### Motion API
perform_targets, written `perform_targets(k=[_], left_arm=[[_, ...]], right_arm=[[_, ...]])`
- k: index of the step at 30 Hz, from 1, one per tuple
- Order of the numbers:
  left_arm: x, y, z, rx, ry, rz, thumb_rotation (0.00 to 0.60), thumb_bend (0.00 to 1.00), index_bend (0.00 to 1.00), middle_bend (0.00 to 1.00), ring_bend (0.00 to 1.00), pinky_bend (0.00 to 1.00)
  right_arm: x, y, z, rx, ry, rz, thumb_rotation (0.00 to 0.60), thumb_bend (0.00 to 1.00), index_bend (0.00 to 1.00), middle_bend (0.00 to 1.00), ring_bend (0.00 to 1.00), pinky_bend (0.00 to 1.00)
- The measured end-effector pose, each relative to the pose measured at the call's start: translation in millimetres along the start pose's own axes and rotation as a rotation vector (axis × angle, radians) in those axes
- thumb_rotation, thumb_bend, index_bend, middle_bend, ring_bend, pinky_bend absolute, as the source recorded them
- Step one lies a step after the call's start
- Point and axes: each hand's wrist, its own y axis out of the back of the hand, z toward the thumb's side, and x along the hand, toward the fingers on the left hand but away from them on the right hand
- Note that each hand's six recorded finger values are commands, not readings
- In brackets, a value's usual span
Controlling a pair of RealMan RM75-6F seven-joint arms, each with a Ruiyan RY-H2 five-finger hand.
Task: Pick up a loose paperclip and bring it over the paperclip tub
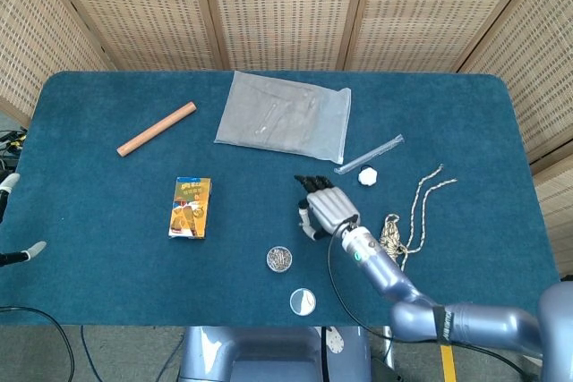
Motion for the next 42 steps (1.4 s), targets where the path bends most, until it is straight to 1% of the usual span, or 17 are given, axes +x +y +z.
perform_targets(k=[4, 8, 18, 22, 28, 30, 33, 34, 37, 42], left_arm=[[-3, 1, 2, -0.003, -0.007, 0.004, 0.6, 0.0, 0.0, 0.0, 0.0, 0.0], [-5, 2, 2, -0.003, -0.011, 0.007, 0.6, 0.0, 0.0, 0.0, 0.0, 0.0], [-4, 3, -1, -0.008, -0.006, 0.005, 0.6, 0.0, 0.0, 0.0, 0.0, 0.0], [-3, 2, -1, -0.007, -0.004, 0.0, 0.6, 0.0, 0.0, 0.0, 0.0, 0.0], [-1, 1, -3, -0.008, 0.004, -0.001, 0.6, 0.0, 0.0, 0.0, 0.0, 0.0], [0, 1, -4, -0.008, 0.008, -0.002, 0.6, 0.0, 0.0, 0.0, 0.0, 0.0], [0, 0, -5, -0.009, 0.011, -0.007, 0.6, 0.0, 0.0, 0.0, 0.0, 0.0], [0, 0, -5, -0.009, 0.012, -0.009, 0.6, 0.0, 0.0, 0.0, 0.0, 0.0], [1, 0, -5, -0.009, 0.014, -0.009, 0.6, 0.0, 0.0, 0.0, 0.0, 0.0], [1, 0, -4, -0.01, 0.015, -0.006, 0.6, 0.0, 0.0, 0.0, 0.0, 0.0]], right_arm=[[20, -21, 15, 0.026, 0.065, 0.054, 0.6, 0.44, 0.67, 0.0, 0.0, 0.0], [22, -31, 23, 0.021, 0.083, 0.07, 0.6, 0.44, 0.67, 0.0, 0.0, 0.0], [5, -48, 44, 0.013, 0.096, 0.08, 0.6, 0.44, 0.67, 0.0, 0.0, 0.0], [-6, -56, 51, 0.007, 0.088, 0.081, 0.6, 0.44, 0.67, 0.0, 0.0, 0.0], [-16, -64, 51, 0.016, 0.063, 0.087, 0.6, 0.44, 0.67, 0.0, 0.0, 0.0], [-16, -65, 50, 0.015, 0.062, 0.095, 0.6, 0.39, 0.62, 0.0, 0.0, 0.0], [-16, -66, 50, 0.017, 0.07, 0.107, 0.6, 0.18, 0.44, 0.0, 0.0, 0.0], [-16, -65, 51, 0.018, 0.075, 0.106, 0.6, 0.15, 0.41, 0.0, 0.0, 0.0], [-16, -63, 53, 0.004, 0.084, 0.099, 0.6, 0.14, 0.39, 0.0, 0.0, 0.0], [-16, -54, 55, -0.01, 0.094, 0.08, 0.6, 0.15, 0.39, 0.0, 0.0, 0.0]])
